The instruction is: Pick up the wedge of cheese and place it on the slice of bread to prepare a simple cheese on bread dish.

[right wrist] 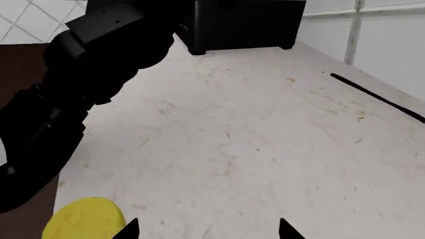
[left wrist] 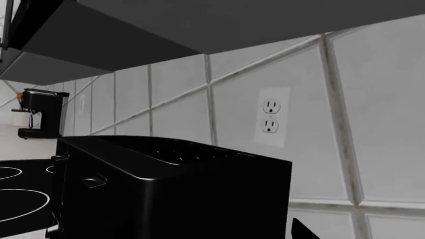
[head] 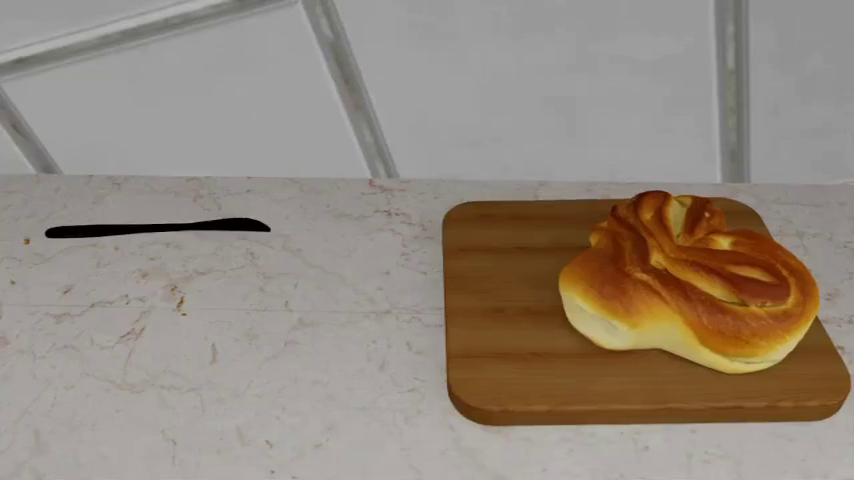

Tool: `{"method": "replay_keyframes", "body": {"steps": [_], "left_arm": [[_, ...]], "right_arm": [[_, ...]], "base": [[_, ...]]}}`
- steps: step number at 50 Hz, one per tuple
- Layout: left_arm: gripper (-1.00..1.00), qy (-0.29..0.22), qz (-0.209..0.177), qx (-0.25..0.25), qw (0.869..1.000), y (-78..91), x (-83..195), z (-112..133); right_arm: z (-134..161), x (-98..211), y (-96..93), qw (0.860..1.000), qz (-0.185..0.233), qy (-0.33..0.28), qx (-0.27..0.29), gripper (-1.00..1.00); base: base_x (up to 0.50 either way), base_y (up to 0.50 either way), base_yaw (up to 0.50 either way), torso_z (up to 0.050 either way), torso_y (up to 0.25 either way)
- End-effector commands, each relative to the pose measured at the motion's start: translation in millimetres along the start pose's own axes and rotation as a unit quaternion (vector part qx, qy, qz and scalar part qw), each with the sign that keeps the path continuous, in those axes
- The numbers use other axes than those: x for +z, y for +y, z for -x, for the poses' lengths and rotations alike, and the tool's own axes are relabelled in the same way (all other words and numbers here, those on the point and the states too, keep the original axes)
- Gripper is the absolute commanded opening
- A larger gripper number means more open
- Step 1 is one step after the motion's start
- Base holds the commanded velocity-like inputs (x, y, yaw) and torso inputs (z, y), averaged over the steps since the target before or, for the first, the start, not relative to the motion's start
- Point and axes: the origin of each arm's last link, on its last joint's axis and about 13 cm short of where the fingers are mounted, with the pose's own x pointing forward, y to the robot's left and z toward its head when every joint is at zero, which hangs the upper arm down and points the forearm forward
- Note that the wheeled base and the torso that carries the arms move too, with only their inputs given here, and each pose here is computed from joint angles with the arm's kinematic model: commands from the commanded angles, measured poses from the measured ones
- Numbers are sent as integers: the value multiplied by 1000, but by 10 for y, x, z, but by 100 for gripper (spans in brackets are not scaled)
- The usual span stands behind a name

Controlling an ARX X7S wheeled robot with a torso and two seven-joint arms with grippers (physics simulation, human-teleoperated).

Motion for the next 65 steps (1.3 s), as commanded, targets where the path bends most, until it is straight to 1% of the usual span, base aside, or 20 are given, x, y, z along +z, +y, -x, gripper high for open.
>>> {"method": "replay_keyframes", "body": {"steps": [1, 7, 15, 19, 35, 36, 41, 47, 52, 57, 65], "left_arm": [[100, 30, -45, 7, 999, 118, -159, -130], [100, 29, -46, 8, 999, 121, -161, -130], [100, 29, -43, 12, 999, 128, -156, -127], [100, 30, -44, 11, 999, 127, -159, -130], [100, 28, -44, 10, 999, 125, -163, -137], [100, 24, -42, 16, 999, 128, -162, -136], [100, 25, -49, 14, 998, 38, -1, -74], [100, 24, -47, 13, 999, 9, 66, -57], [100, 23, -46, 14, 999, 26, 42, -76], [100, 23, -44, 14, 999, 103, -97, -138], [100, 23, -44, 14, 999, 144, -185, -163]], "right_arm": [[75, 52, 121, 997, -8, 50, 50, 100], [41, 56, 163, 996, -3, 54, 73, 100], [-106, 54, 122, 992, 2, 66, 107, 100], [-160, 65, 107, 991, 7, 74, 112, 100], [-341, 199, 223, 984, 39, 87, 148, 100], [-348, 193, 231, 983, 41, 89, 153, 100], [-385, 194, 231, 982, 42, 92, 162, 100], [-451, 138, 231, 980, 36, 94, 173, 100], [-488, 121, 224, 978, 37, 97, 180, 100], [-530, 60, 206, 977, 32, 104, 182, 100], [-580, -17, 169, 977, 20, 110, 182, 100]], "base": [[13, 13, 4, 0, 0], [11, 13, 3, 0, 0], [12, 13, 4, 0, 0], [9, 13, 3, 0, 0], [11, 14, 4, 0, 0], [18, 14, 5, 0, 0], [9, 14, 3, 0, 0], [0, 2, 1, 0, 0], [0, 0, 0, 0, 0], [0, 0, 0, 0, 0], [0, 0, 0, 0, 0]]}}
